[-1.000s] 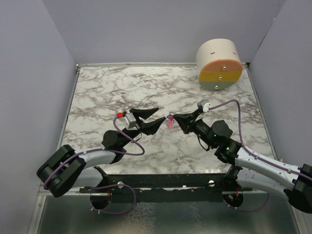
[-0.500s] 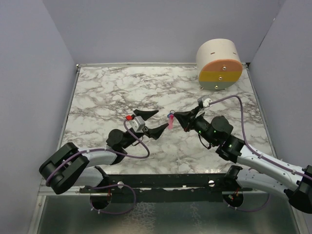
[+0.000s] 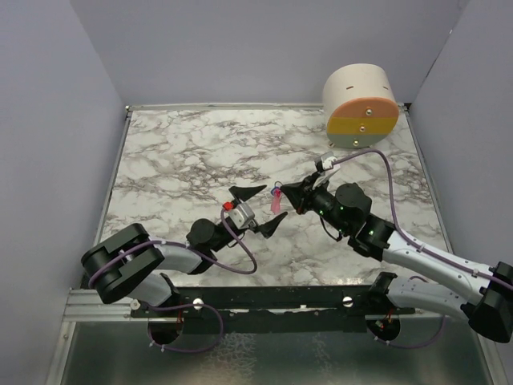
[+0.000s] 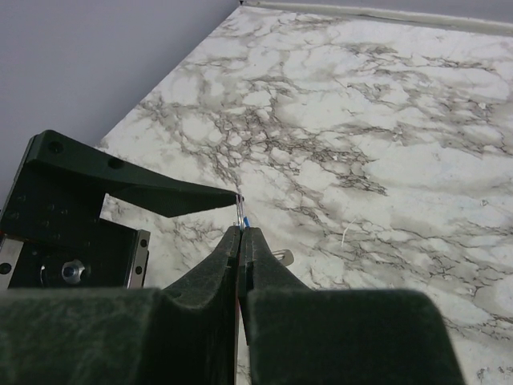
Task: Put the keys on the keyring
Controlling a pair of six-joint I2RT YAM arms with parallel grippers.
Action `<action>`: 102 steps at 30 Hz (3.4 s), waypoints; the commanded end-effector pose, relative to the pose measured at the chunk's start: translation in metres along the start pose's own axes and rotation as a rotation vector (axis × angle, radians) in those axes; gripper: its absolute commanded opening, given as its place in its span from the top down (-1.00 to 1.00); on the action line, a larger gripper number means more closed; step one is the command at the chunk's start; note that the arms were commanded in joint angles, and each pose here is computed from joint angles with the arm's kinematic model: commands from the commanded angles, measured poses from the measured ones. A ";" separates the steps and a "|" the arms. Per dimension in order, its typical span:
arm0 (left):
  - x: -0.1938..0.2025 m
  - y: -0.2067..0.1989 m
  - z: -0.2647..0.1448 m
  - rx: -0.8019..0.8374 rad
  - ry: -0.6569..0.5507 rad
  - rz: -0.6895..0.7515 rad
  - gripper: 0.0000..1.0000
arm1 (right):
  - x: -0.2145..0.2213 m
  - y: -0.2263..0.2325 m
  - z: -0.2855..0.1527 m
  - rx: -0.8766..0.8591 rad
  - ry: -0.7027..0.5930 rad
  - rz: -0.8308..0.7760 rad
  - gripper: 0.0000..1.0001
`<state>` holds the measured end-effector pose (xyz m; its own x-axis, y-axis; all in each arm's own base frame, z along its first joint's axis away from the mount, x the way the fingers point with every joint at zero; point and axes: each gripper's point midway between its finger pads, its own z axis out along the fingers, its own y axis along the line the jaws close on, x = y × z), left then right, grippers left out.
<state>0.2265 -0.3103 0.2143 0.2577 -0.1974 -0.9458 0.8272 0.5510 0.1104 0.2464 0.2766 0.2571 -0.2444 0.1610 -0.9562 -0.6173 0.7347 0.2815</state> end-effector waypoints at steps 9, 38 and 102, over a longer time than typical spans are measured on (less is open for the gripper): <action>-0.015 0.035 0.013 -0.196 -0.129 0.100 -0.98 | 0.000 0.010 -0.001 -0.038 0.019 0.041 0.99; -0.054 0.051 0.019 -0.290 -0.226 0.107 -0.98 | 0.020 0.004 -0.008 -0.025 0.056 0.059 0.99; 0.001 0.063 -0.017 -0.360 -0.069 0.018 -0.98 | 0.039 -0.019 -0.003 0.155 0.440 -0.130 0.99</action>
<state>0.2760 -0.2696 0.1686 0.2105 -0.0629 -0.9756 0.5968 0.7987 0.0773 0.2438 0.2719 0.2168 -0.4758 -0.1565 -0.8655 -0.5637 0.8096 0.1636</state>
